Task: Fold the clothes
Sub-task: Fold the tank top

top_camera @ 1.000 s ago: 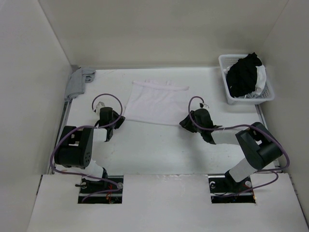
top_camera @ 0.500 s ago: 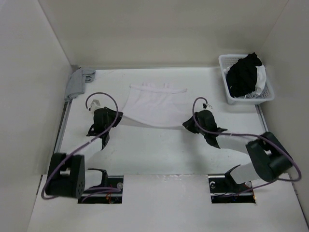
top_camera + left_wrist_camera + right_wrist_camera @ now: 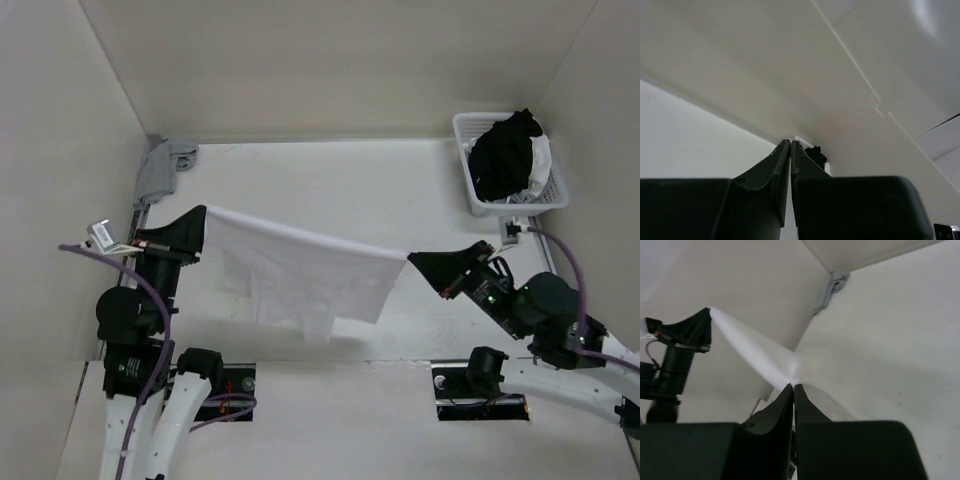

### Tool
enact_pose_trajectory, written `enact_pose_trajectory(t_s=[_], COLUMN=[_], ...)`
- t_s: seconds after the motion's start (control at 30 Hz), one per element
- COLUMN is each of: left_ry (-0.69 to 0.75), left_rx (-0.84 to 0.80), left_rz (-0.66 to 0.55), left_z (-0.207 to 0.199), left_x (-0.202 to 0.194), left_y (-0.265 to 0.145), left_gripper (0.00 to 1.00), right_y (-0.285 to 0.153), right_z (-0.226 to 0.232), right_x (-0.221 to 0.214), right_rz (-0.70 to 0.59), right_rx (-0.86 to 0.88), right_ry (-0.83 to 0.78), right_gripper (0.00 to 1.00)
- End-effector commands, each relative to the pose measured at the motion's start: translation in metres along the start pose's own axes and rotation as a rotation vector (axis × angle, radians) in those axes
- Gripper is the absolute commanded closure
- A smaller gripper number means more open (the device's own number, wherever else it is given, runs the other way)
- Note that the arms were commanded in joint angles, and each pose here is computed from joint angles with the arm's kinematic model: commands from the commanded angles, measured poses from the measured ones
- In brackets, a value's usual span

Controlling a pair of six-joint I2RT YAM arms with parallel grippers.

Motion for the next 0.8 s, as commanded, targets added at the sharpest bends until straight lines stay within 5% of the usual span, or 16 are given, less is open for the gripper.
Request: enact_pose_trajectory(t_s=[0.0,0.2,0.5,0.77], left_ry=[0.032,0.033,0.042,-0.006], left_rx=[0.050,0.132,0.367,0.401], left_rz=[0.047,0.144,0.310,0.354], left_z=[0.003,0.032,0.124,0.156], left_x=[0.000,-0.037,-0.135,-0.183], left_y=[-0.013,-0.001,0.060,0.167], left_gripper=[0.96,0.96,0.95,0.95], right_y=[-0.013,0.010,0.121,0.236], right_z=[0.006,0.001,-0.142,-0.216], right_x=[0.010,-0.004,0.009,0.061], right_rz=[-0.013,0.006,0.053,0.078], right_rx=[-0.083,-0.115,-0.331,-0.456], right_ry=[-0.107,-0.183,-0.032,0.014], right_gripper=[0.94,0.93,0.93,0.93])
Point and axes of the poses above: each gripper's point midway between its finger pads, its own y axis out along the fingers, its own z axis along the line the jaws close on, x = y × z, the point moved 6 cm from there along -y, back along the fingers, and after that the axes turned 15 degrees about y, right-handed, at the moved point
